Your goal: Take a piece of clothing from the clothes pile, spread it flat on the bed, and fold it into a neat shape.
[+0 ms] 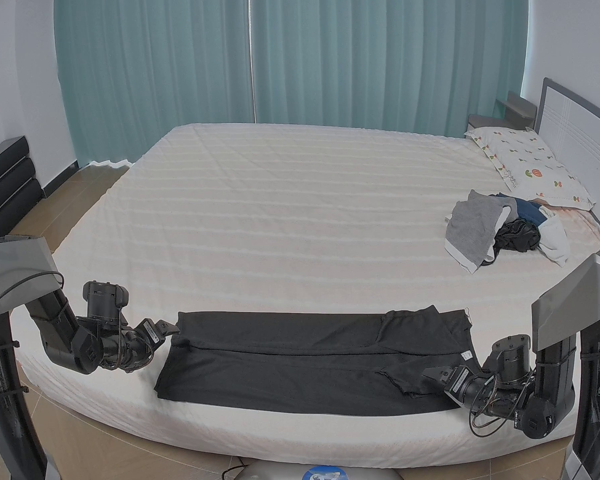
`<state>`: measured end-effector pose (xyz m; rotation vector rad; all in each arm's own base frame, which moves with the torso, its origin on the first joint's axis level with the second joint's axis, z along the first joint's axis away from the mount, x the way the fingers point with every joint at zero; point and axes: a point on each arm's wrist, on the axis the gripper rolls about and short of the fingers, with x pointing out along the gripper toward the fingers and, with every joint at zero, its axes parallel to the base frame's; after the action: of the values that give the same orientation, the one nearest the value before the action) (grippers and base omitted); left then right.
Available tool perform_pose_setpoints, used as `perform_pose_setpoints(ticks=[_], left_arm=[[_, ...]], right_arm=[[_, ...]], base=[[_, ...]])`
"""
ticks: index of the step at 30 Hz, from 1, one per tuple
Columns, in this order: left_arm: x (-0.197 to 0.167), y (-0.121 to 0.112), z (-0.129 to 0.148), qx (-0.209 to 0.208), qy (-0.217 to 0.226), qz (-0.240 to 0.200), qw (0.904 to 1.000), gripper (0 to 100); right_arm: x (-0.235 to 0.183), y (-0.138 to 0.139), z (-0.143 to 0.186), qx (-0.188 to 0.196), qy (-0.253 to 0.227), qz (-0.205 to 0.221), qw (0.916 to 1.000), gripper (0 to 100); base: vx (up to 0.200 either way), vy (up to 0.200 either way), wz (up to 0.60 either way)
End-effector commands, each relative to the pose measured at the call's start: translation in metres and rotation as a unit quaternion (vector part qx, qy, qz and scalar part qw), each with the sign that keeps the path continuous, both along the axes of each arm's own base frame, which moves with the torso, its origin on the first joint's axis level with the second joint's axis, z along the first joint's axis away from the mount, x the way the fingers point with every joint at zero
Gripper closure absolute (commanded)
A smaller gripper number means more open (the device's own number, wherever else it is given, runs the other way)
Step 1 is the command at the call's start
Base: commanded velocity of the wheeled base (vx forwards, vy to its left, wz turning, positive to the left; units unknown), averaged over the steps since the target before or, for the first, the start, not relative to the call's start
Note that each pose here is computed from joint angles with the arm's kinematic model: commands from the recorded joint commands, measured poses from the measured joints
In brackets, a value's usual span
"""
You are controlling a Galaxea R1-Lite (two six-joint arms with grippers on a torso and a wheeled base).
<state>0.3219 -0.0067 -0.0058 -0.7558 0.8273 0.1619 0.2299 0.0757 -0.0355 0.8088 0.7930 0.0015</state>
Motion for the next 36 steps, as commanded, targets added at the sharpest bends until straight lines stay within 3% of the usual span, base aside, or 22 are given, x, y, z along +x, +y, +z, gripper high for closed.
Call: perform_pose_setpoints(ticks=[1, 11, 20, 30, 31, 34, 36], left_arm=[[0.000, 0.000, -0.002, 0.000, 0.003, 0.000, 1.0000, 0], [0.001, 0.001, -0.002, 0.000, 0.003, 0.001, 1.0000, 0], [0.001, 0.000, -0.003, 0.000, 0.003, 0.000, 1.0000, 0], [0.001, 0.001, -0.001, 0.000, 0.000, 0.002, 1.0000, 0], [0.001, 0.001, -0.001, 0.000, 0.000, 0.002, 1.0000, 0], [0.001, 0.001, -0.001, 0.001, -0.001, 0.000, 1.0000, 0], [0.001, 0.001, 0.000, -0.001, -0.002, 0.002, 1.0000, 0]], right_arm=[[0.003, 0.001, -0.008, -0.006, 0.003, -0.005, 1.0000, 100], [-0.007, 0.011, -0.008, -0.038, 0.002, -0.008, 0.9993, 100], [-0.012, 0.009, 0.013, -0.027, -0.023, -0.007, 0.9993, 100], [-0.019, 0.005, -0.001, -0.050, 0.018, 0.003, 0.9986, 100], [-0.021, 0.005, -0.002, -0.056, 0.023, 0.007, 0.9981, 0], [-0.025, 0.003, -0.005, -0.079, 0.028, 0.025, 0.9962, 0], [-0.021, 0.001, 0.002, -0.078, 0.006, 0.022, 0.9967, 0]], base=[[0.000, 0.000, 0.00], [0.000, 0.000, 0.00], [0.000, 0.000, 0.00], [0.000, 0.000, 0.00], [0.000, 0.000, 0.00], [0.000, 0.000, 0.00], [0.000, 0.000, 0.00]])
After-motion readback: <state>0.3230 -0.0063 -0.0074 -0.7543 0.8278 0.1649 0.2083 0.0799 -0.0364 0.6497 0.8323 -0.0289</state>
